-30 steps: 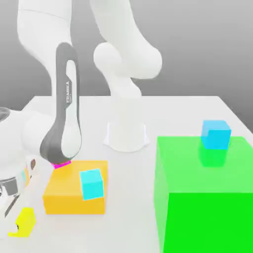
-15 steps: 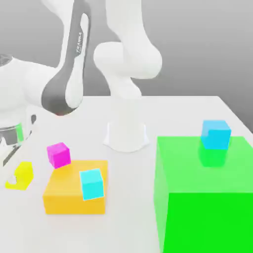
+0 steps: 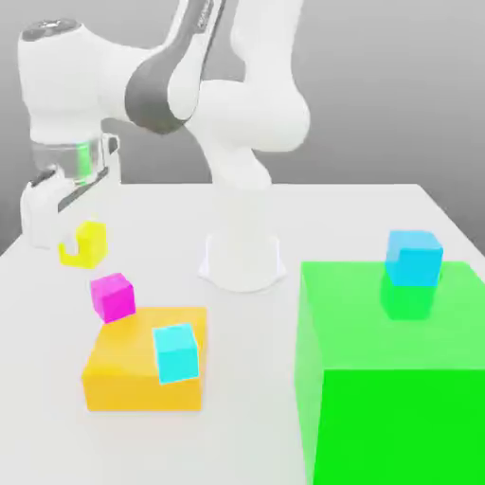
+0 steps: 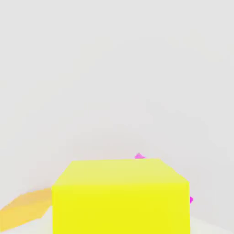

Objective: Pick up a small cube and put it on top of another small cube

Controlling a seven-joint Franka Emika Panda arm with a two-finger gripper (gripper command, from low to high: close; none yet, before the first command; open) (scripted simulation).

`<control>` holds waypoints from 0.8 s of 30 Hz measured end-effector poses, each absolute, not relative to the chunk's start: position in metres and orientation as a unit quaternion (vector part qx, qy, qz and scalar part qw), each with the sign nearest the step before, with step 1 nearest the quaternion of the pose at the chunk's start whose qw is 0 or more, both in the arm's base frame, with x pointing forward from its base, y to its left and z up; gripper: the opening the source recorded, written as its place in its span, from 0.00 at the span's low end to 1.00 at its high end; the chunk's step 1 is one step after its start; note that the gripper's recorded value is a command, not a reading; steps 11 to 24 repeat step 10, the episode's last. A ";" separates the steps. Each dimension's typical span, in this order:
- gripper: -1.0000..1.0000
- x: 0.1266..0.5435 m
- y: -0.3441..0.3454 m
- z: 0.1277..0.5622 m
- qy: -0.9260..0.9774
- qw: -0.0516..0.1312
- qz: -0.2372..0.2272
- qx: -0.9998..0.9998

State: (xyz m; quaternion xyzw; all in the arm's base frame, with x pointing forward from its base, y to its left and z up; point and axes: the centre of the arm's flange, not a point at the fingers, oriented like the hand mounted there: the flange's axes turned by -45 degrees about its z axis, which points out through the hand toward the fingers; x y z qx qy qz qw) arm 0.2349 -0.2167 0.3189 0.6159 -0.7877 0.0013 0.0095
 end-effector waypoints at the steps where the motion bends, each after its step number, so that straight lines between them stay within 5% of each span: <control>1: 0.00 0.231 -0.214 0.316 -0.788 0.004 0.001 0.615; 7: 0.00 0.227 -0.211 0.262 -0.789 0.000 0.001 0.614; 8: 1.00 0.226 -0.211 0.256 -0.789 -0.001 0.001 0.614; 24: 1.00 0.226 -0.211 0.256 -0.789 -0.001 0.001 0.614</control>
